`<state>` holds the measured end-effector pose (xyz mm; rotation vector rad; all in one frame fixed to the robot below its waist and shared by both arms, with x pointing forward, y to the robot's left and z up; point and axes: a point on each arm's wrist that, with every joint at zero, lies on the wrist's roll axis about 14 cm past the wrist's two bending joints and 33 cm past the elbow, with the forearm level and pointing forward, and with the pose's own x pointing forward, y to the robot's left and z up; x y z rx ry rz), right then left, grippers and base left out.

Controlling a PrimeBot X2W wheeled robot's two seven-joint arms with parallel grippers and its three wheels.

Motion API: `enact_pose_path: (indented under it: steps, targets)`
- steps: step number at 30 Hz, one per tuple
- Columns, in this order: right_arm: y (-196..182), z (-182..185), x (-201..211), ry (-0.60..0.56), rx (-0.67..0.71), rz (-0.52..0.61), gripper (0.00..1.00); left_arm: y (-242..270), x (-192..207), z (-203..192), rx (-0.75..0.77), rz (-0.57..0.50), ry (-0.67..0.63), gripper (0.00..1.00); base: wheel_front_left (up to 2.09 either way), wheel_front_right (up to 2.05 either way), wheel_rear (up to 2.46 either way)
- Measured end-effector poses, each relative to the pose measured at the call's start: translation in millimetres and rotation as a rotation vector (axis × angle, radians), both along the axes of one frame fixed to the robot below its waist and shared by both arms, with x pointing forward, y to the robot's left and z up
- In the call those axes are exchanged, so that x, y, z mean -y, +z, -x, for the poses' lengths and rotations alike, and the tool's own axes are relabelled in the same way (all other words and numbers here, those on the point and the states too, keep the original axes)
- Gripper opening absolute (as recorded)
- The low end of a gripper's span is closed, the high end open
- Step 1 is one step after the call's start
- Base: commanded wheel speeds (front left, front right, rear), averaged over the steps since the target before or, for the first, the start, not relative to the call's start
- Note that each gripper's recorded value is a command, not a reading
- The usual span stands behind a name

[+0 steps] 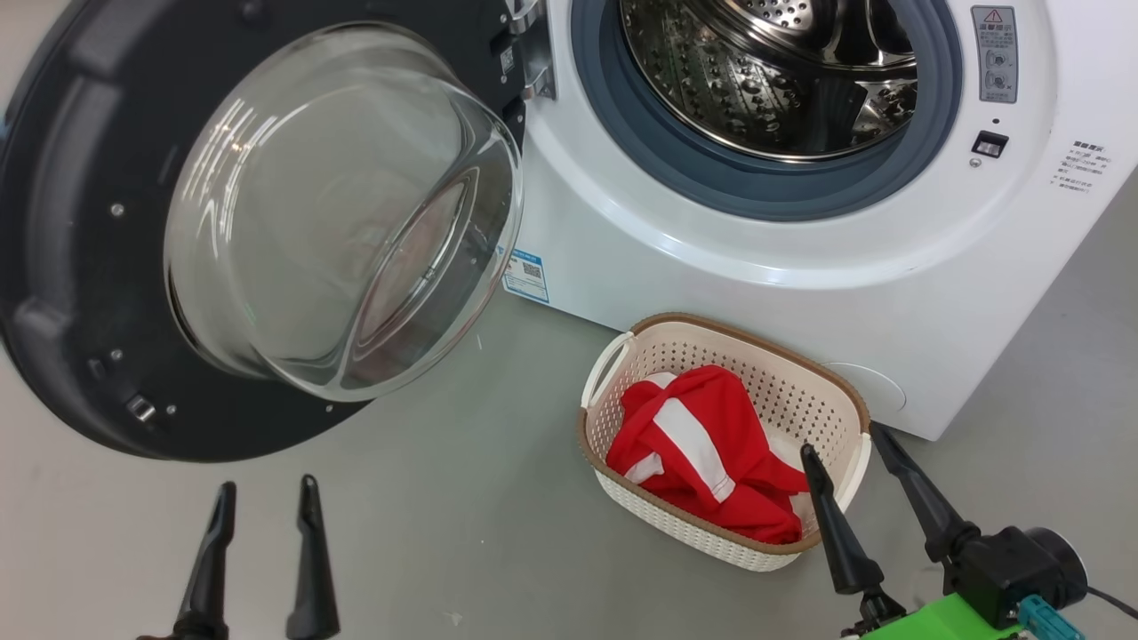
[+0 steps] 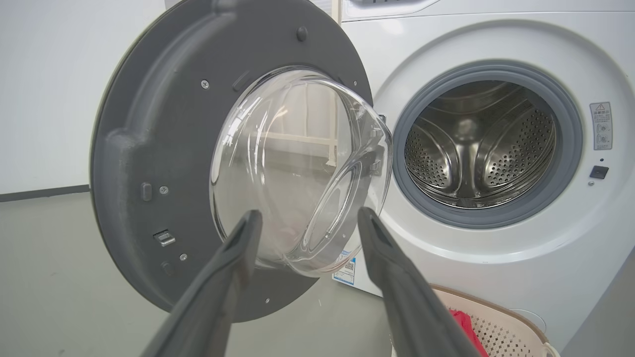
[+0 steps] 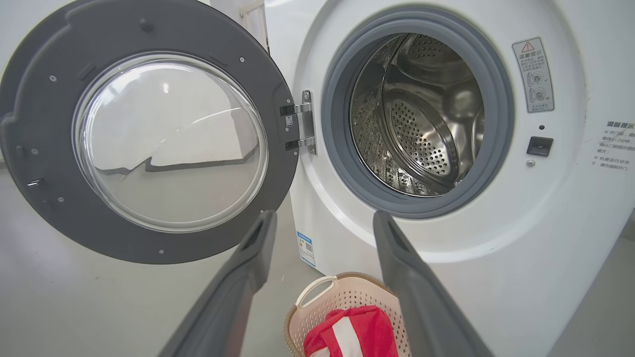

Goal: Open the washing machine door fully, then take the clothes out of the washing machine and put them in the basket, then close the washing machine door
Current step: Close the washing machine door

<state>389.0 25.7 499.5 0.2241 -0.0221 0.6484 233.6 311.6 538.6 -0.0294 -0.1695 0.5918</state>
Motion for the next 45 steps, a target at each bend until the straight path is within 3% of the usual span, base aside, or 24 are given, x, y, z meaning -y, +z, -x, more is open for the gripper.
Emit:
enact_pose_path:
  steps: [1, 2, 3, 10, 22, 32, 40, 45]
  targets:
    - [0.2, -0.4, 0.1, -0.001, 0.001, 0.0, 1.0, 1.6, 0.2, -0.4, 0.004, -0.002, -0.001, 0.67, 0.0, 0.0, 0.0]
    - [1.3, -1.4, -0.2, -0.002, 0.004, -0.002, 1.0, 3.4, 0.3, -0.9, 0.009, -0.005, -0.002, 0.15, 0.0, 0.0, 0.0]
    - [3.1, -2.7, -0.6, -0.002, 0.009, -0.005, 1.0, 6.4, -0.1, -1.0, 0.018, -0.008, 0.001, 0.0, 0.0, 0.0, 0.0]
    - [5.2, -3.8, 1.7, -0.01, 0.016, -0.004, 1.0, 61.0, -28.3, 9.9, 0.205, -0.043, 0.091, 0.0, 0.0, 0.0, 0.0]
    - [2.6, -5.0, 10.6, -0.034, 0.016, 0.01, 1.0, 108.7, -102.2, 30.6, 0.546, 0.124, 0.237, 0.0, 0.0, 0.0, 0.0]
    - [2.0, -4.7, 18.6, -0.055, 0.019, 0.021, 1.0, 107.5, -164.5, 21.6, 0.722, 0.382, 0.296, 0.0, 0.0, 0.0, 0.0]
    - [0.4, -4.7, 25.4, -0.072, 0.015, 0.038, 1.0, 93.9, -212.9, 2.4, 0.68, 0.625, 0.314, 0.0, 0.0, 0.0, 0.0]
    - [-1.5, -5.6, 29.3, -0.081, 0.013, 0.055, 1.0, 88.5, -224.3, -23.2, 0.636, 0.81, 0.256, 0.0, 0.0, 0.0, 0.0]
